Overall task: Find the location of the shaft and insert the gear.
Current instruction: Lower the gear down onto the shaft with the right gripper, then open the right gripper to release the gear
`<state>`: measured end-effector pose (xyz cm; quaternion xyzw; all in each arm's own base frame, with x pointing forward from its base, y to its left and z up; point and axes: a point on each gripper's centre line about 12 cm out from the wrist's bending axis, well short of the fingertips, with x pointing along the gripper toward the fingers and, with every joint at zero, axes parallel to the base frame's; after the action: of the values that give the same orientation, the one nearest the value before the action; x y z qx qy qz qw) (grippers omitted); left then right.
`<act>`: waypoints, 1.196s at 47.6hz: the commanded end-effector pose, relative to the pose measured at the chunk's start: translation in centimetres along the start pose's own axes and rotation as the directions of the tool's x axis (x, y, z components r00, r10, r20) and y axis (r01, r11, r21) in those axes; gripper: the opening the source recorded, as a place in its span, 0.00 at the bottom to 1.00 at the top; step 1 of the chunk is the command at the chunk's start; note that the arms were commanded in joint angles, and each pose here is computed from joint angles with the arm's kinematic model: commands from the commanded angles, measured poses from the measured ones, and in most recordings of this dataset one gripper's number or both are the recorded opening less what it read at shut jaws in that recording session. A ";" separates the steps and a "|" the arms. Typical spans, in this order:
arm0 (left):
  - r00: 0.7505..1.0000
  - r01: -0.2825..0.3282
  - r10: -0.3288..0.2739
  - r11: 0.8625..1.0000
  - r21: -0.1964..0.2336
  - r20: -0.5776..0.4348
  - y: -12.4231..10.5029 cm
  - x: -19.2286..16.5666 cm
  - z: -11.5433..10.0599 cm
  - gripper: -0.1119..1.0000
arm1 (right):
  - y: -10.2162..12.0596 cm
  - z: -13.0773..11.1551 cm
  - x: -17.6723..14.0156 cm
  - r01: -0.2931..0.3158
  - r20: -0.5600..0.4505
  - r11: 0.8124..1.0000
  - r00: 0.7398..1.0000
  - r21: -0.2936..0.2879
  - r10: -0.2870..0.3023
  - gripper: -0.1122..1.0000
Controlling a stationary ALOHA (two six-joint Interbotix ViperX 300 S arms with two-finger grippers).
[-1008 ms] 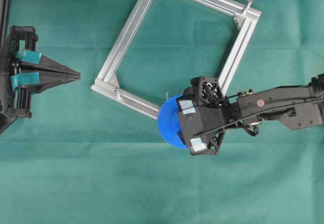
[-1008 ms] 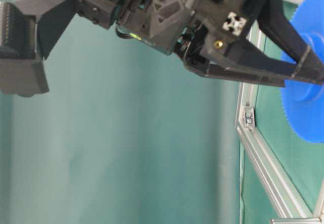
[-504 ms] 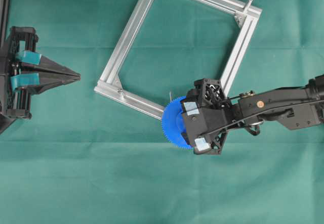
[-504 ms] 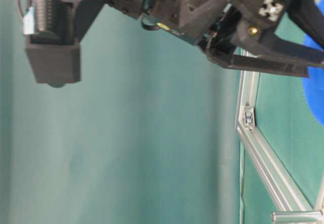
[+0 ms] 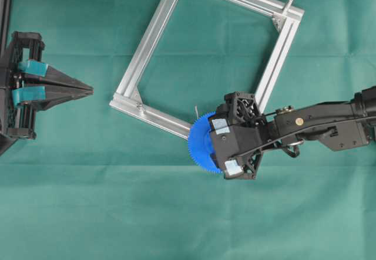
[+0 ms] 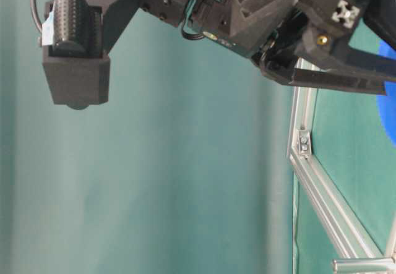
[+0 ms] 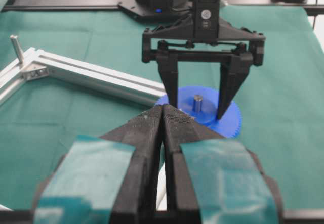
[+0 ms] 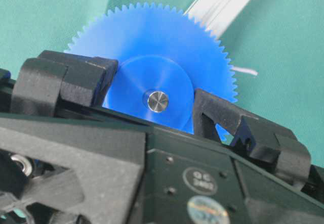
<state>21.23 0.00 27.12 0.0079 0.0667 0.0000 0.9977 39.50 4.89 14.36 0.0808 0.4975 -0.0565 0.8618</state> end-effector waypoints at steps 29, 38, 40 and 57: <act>1.000 0.012 -0.012 1.000 0.000 0.028 -0.2 0.2 1.1 0.11 | 0.1 0.8 -0.7 -0.010 0.027 1.000 1.000 0.008 0.009 0.72; 1.000 0.012 -0.012 1.000 0.000 0.028 -0.2 0.2 1.1 0.11 | 0.1 0.8 -0.7 -0.003 0.018 1.000 1.000 0.007 0.003 0.82; 1.000 0.013 -0.013 1.000 0.000 0.028 -0.3 0.2 1.1 0.11 | 0.1 1.0 -0.8 -0.003 0.020 1.000 1.000 0.009 0.002 0.88; 1.000 0.013 -0.013 1.000 0.002 0.025 -0.3 0.2 1.1 0.11 | 0.2 1.8 -2.3 -0.007 0.048 1.000 0.999 0.006 0.007 0.89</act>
<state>21.23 -0.23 27.10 0.0082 0.0674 -0.0054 0.9977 39.47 4.74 14.85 0.0803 0.5029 -0.0623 0.8584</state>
